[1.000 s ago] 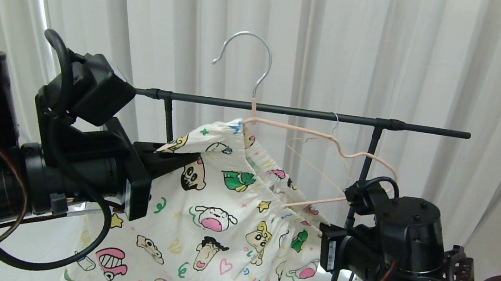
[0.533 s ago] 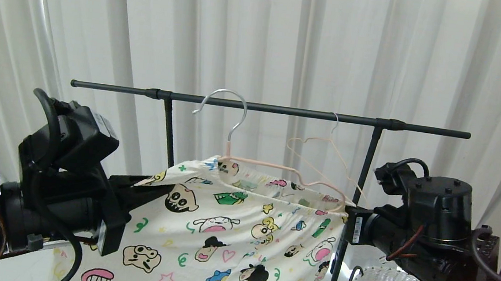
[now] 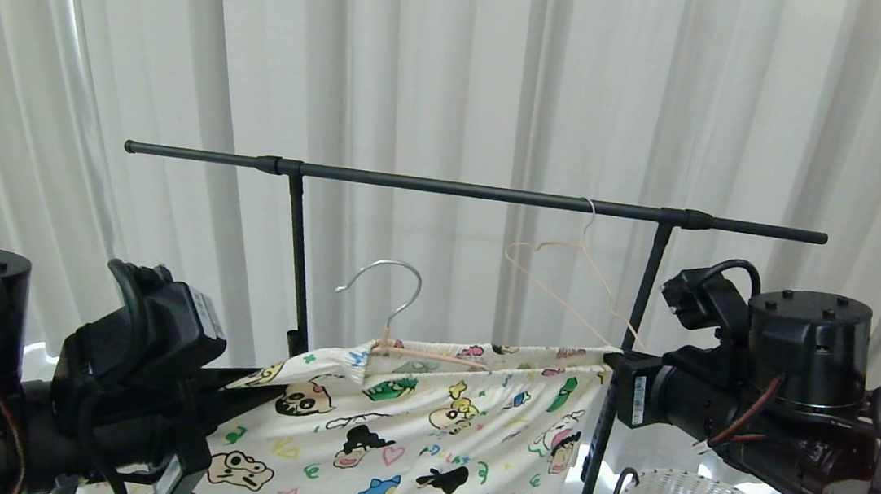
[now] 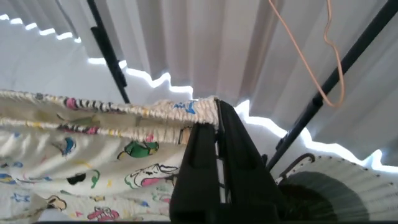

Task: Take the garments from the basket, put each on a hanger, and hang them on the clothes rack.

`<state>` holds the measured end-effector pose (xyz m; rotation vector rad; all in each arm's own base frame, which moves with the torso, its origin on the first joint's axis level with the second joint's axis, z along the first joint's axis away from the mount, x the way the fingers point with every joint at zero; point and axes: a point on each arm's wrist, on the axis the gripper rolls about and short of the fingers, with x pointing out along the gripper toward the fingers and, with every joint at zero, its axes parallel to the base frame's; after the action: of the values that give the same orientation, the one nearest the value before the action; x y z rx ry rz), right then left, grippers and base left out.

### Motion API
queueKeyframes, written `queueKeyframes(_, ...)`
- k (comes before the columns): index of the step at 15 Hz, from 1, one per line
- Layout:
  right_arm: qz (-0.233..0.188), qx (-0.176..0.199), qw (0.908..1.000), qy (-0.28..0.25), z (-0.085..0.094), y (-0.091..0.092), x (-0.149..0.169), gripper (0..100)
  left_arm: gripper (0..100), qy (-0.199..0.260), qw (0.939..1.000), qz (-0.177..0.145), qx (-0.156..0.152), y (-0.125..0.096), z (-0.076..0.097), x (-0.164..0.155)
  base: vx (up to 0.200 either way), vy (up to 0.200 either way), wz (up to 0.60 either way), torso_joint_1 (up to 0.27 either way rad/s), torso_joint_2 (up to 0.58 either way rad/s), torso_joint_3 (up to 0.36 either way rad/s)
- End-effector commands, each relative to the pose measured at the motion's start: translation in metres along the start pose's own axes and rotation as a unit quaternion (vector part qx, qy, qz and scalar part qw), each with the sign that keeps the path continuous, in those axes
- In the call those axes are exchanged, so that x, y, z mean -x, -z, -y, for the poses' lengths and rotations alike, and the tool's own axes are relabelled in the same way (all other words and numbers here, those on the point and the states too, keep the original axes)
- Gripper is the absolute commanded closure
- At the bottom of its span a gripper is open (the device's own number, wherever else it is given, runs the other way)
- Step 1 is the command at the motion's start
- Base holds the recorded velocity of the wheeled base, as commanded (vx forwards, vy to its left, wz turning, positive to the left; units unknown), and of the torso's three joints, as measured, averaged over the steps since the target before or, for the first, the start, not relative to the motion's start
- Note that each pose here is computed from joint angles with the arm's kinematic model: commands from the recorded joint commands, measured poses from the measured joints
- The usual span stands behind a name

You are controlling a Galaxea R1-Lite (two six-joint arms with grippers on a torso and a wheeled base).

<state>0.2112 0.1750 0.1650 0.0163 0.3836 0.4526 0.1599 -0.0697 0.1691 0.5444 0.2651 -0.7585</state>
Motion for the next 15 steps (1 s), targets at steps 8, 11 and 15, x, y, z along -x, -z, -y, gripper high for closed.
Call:
queueKeyframes(8, -0.006, 0.07, 0.9916, -0.108, -0.008, -0.019, 0.048, 0, 100, -0.044, 0.9975, -0.043, 0.033, 0.005, -0.004, -0.013, 0.0, 0.0, 0.0, 0.0, 0.0, 0.0)
queueKeyframes(11, -0.033, 0.091, 0.9812, -0.167, -0.006, -0.018, 0.063, 0, 100, -0.07, 0.9955, 0.005, 0.064, -0.003, -0.011, -0.019, 0.0, 0.0, 0.0, 0.0, 0.0, 0.0)
queueKeyframes(15, -0.024, 0.195, 0.9628, -0.186, -0.008, -0.018, 0.061, 0, 100, -0.041, 0.9973, 0.027, 0.055, -0.009, -0.002, -0.021, 0.0, 0.0, 0.0, 0.0, 0.0, 0.0)
